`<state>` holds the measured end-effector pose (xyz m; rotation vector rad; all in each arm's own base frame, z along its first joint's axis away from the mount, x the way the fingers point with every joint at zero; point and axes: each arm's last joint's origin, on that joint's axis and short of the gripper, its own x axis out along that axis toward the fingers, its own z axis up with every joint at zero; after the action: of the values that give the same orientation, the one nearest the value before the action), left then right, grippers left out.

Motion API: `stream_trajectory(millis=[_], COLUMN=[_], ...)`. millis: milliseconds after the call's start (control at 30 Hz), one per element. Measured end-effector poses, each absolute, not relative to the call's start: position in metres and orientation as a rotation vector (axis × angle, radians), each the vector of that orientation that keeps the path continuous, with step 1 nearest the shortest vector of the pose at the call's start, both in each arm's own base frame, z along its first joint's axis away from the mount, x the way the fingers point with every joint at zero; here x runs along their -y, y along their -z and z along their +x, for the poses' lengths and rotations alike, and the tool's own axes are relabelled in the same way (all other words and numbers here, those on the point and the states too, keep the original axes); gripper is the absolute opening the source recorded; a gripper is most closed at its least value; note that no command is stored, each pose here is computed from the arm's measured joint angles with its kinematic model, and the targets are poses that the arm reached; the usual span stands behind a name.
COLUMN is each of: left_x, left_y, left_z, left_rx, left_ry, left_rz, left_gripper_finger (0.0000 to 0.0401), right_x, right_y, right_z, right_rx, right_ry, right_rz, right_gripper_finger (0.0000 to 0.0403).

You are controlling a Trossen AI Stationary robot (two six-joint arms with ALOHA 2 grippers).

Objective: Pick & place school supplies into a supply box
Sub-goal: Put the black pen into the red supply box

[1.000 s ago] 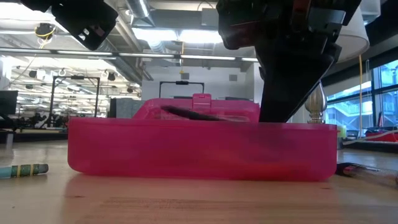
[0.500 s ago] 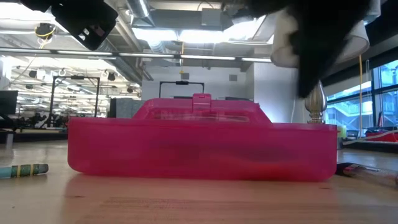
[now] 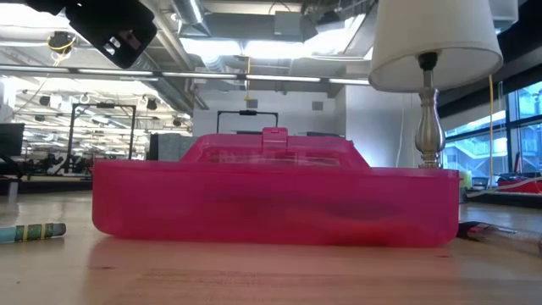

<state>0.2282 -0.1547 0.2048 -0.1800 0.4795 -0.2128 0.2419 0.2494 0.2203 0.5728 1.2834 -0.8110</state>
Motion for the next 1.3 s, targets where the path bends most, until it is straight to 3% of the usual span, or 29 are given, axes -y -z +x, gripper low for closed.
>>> stream_trajectory(millis=[367,800,1300], left_x=[0.155,0.155,0.155], left_y=[-0.205,-0.205,-0.205], left_z=[0.228,0.228,0.228], left_rx=[-0.48,-0.479,-0.479], left_ry=[0.214,0.214,0.213], left_rz=[-0.18,-0.179,-0.179], left_gripper_finger=[0.0119,0.012,0.0119], right_x=[-0.253,-0.249,-0.247], right_y=[-0.181,-0.145,-0.141], right_z=[0.205,0.2,0.199], right_rx=[-1.11,-1.148,-1.136], right_ry=[1.13,1.089,1.089], right_rz=[0.777,0.864,0.87], right_gripper_finger=[0.011,0.011,0.0111])
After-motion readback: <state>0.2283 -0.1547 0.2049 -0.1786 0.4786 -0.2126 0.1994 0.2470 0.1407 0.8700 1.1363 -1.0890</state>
